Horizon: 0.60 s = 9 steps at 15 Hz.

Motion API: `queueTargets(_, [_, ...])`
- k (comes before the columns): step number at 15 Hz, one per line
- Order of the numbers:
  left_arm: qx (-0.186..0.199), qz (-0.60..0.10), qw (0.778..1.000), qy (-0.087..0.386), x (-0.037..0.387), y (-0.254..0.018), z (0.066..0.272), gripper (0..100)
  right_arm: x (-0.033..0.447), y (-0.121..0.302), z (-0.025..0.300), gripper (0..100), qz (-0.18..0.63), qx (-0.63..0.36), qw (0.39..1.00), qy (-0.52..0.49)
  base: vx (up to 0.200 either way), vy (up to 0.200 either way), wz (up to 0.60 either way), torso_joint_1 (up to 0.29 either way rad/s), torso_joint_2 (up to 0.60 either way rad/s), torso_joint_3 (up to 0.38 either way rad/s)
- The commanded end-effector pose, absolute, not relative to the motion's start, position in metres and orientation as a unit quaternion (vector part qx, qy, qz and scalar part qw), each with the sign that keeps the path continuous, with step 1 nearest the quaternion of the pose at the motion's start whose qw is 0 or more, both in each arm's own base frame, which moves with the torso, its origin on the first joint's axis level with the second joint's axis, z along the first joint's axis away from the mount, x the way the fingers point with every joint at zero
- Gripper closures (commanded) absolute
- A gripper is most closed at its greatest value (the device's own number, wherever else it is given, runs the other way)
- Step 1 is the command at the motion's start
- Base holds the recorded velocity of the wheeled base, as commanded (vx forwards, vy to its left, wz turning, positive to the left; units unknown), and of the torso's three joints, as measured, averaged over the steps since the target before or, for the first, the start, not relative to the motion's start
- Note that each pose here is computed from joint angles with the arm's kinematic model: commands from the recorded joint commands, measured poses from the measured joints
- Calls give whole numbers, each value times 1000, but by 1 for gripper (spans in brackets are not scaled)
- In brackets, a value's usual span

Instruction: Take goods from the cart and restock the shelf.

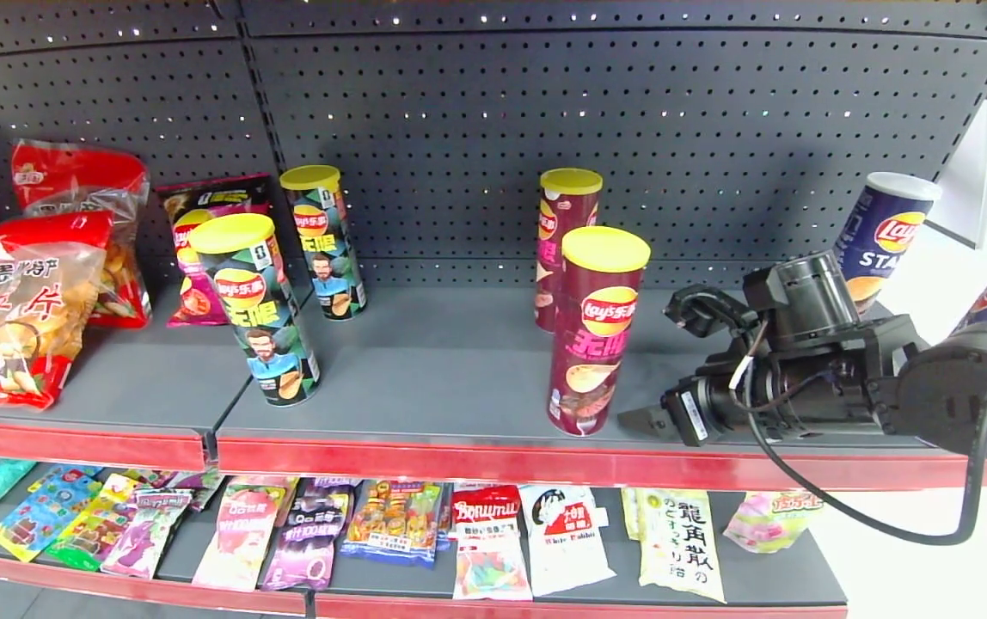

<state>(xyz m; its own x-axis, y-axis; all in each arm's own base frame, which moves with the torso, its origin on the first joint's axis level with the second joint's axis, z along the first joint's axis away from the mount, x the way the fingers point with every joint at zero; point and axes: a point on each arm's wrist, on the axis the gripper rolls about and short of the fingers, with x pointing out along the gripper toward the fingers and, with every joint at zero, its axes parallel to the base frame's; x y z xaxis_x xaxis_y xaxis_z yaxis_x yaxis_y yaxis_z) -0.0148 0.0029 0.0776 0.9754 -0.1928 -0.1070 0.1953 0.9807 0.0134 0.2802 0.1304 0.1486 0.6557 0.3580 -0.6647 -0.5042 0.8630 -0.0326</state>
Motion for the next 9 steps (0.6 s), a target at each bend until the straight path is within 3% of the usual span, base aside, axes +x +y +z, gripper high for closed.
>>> queueTargets(1, [12,-97,994,54,-15,3,78,0,284,132,147,0,239,-108,903,341,0,0,0,0,0,0])
queueTargets(9, [11,-97,994,54,-15,3,78,0,293,133,143,0,235,-107,903,344,0,0,0,0,0,0])
